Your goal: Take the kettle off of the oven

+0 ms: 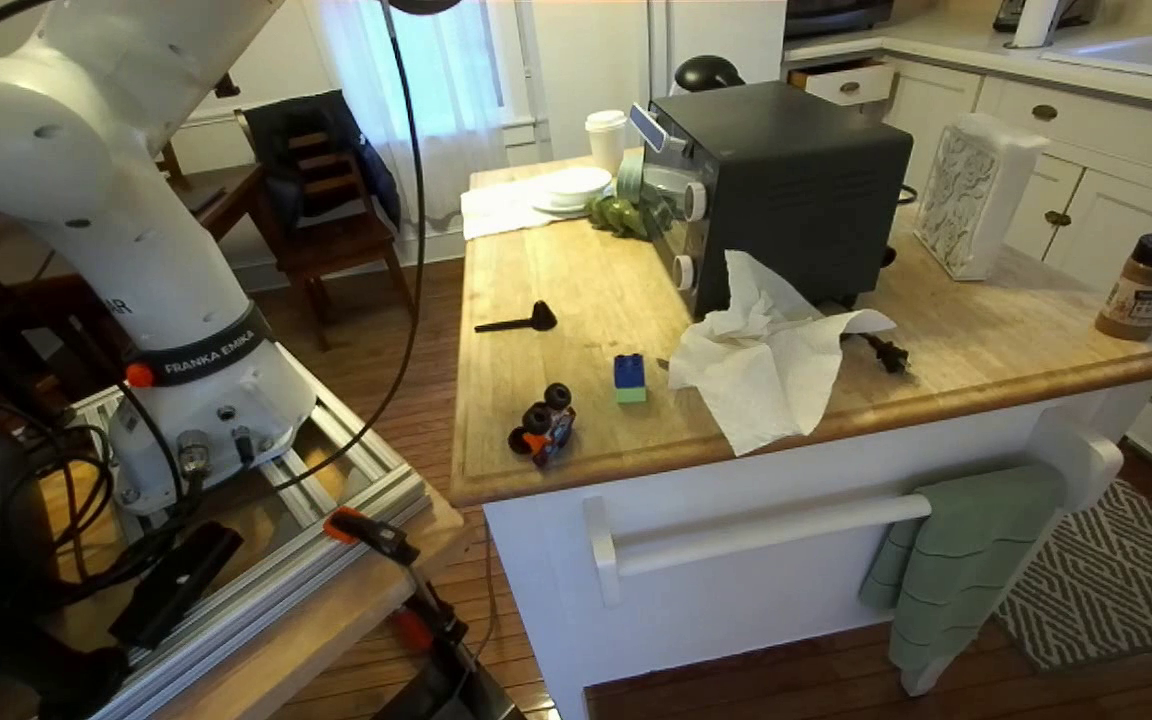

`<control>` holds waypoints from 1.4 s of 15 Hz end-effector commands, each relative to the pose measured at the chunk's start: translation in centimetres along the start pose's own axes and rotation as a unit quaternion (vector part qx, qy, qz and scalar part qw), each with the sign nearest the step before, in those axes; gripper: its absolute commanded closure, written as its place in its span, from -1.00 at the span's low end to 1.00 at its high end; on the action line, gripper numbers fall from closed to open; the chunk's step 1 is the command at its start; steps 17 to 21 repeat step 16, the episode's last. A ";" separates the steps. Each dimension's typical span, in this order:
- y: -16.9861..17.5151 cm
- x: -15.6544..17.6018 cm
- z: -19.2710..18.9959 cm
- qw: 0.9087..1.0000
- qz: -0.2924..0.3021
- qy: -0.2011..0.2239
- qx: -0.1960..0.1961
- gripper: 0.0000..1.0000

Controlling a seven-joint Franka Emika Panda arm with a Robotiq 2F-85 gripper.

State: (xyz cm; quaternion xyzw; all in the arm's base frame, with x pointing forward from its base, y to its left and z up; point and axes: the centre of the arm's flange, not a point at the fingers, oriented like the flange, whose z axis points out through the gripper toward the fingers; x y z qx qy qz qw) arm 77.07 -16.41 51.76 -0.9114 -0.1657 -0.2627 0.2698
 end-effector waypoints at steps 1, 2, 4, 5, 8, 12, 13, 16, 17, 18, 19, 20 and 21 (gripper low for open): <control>-3.1 -5.9 -4.9 0.995 0.059 -0.034 -0.072 -1.00; -3.0 -6.2 -6.0 0.992 0.075 -0.038 -0.094 -1.00; -2.9 -6.7 -8.0 0.984 0.107 -0.048 -0.136 -1.00; -2.9 -6.9 -8.8 0.979 0.122 -0.054 -0.157 -1.00; -3.4 -7.4 -10.7 0.960 0.172 -0.077 -0.208 -1.00; -4.7 -7.9 -11.8 0.929 0.245 -0.124 -0.249 -1.00; -0.4 -2.3 -12.7 0.945 0.210 -0.100 -0.230 -1.00; -1.3 -2.4 -13.0 0.935 0.232 -0.113 -0.241 -1.00; -1.3 -2.4 -13.0 0.935 0.232 -0.113 -0.241 -1.00; -1.3 -2.4 -13.0 0.935 0.232 -0.113 -0.241 -1.00; -1.3 -2.4 -13.0 0.935 0.232 -0.113 -0.241 -1.00; -1.3 -2.4 -13.0 0.935 0.232 -0.113 -0.241 -1.00; -1.3 -2.4 -13.0 0.935 0.232 -0.113 -0.241 -1.00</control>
